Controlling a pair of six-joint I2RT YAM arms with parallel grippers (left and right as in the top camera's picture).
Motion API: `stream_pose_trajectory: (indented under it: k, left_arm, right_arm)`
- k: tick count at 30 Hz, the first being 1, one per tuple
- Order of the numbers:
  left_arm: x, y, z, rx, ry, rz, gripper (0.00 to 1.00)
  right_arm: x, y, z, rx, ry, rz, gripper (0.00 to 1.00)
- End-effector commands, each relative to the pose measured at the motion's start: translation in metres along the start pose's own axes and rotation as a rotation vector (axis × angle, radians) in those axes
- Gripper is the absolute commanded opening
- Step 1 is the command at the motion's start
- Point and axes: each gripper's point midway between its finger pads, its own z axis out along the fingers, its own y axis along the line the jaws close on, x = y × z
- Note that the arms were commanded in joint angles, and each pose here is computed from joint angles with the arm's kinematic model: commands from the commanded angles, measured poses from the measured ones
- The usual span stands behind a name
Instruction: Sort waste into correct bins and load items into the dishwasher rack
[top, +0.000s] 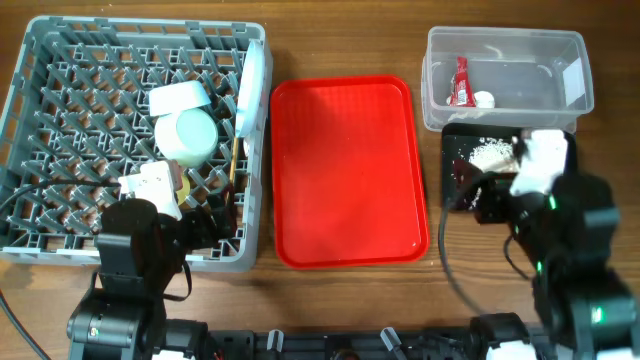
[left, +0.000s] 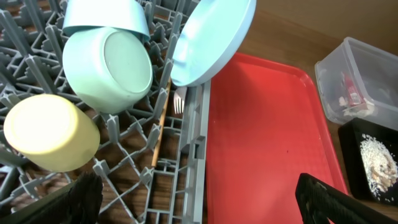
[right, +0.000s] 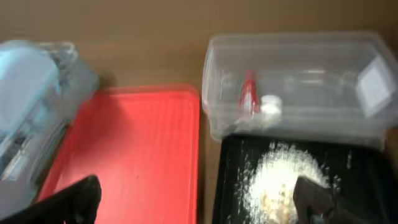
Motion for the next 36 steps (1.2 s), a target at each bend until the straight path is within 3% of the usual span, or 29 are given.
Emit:
stream_pose_trajectory:
  k: [1, 7, 10, 11, 14, 15, 36]
  left_arm:
    - [0.003, -0.001, 0.001, 0.013, 0.008, 0.019, 1.00]
    - [0.003, -0.001, 0.001, 0.013, 0.008, 0.019, 1.00]
    - [0.003, -0.001, 0.001, 0.012, 0.008, 0.019, 1.00]
    - [0.004, -0.001, 0.001, 0.011, 0.011, 0.019, 1.00]
    - [0.015, 0.003, 0.001, -0.005, 0.056, 0.015, 1.00]
    - [0.017, 0.004, 0.001, -0.009, 0.066, 0.014, 1.00]
    - [0.023, 0.015, -0.001, -0.055, 0.059, 0.021, 1.00]
  right_arm:
    - [0.016, -0.005, -0.015, 0.015, -0.189, -0.087, 1.00]
    - [0.008, -0.007, -0.029, 0.003, -0.649, -0.091, 1.00]
    - [0.015, -0.015, -0.020, 0.016, -0.799, -0.072, 1.00]
    - [0.020, -0.016, -0.016, 0.013, -0.805, -0.064, 1.00]
    - [0.082, -0.031, 0.032, 0.053, -0.494, -0.027, 1.00]
    - [0.089, -0.031, 0.035, 0.049, -0.464, -0.022, 1.00]
    - [0.091, -0.030, 0.037, 0.040, -0.451, -0.024, 1.00]
